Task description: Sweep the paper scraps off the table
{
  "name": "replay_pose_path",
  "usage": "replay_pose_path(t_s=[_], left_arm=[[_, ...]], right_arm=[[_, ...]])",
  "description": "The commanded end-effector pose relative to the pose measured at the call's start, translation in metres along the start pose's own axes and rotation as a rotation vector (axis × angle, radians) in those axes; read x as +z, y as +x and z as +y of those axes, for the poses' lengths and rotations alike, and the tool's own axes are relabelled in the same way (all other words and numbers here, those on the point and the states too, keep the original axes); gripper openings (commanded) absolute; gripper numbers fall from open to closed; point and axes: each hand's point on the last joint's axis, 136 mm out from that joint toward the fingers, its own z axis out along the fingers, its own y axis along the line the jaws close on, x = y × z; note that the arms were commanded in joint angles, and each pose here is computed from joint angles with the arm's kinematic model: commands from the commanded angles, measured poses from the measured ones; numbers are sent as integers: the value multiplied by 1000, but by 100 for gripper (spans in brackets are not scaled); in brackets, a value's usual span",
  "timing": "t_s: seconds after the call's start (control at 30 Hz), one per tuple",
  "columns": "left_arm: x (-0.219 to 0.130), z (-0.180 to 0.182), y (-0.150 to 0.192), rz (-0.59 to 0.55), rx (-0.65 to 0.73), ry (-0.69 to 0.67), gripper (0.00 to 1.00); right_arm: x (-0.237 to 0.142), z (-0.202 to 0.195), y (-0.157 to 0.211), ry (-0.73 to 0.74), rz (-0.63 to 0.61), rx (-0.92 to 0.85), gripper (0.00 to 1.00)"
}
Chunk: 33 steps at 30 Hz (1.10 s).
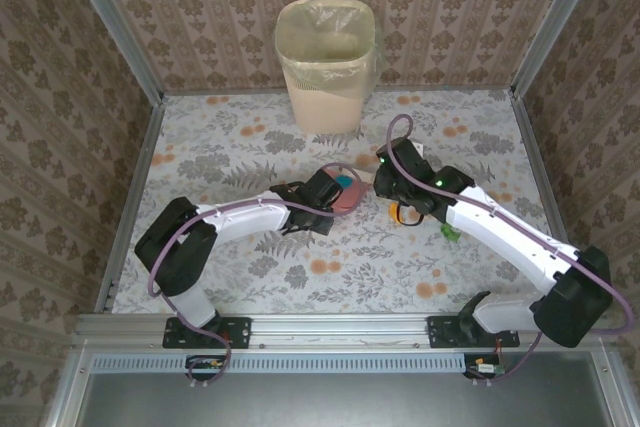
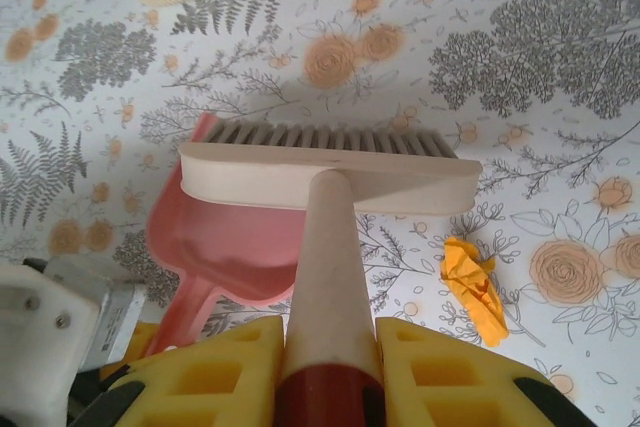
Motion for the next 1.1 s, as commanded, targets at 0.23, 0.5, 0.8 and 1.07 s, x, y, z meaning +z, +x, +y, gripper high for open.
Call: replay_pose_path(t_s=[0.23, 0.5, 0.8, 1.07], left_arm=[[4, 9, 5, 16, 13, -43, 0], [2, 12, 4, 8, 13, -59, 0], [0, 14, -1, -27, 9, -67, 0], [1, 15, -3, -54, 13, -75, 0]], right_arm=[[39, 32, -36, -8, -127, -208, 0], [55, 28, -15, 18, -21, -291, 0], [14, 14, 10, -72, 2, -286, 0], [-20, 4, -13, -105, -176, -298, 0]])
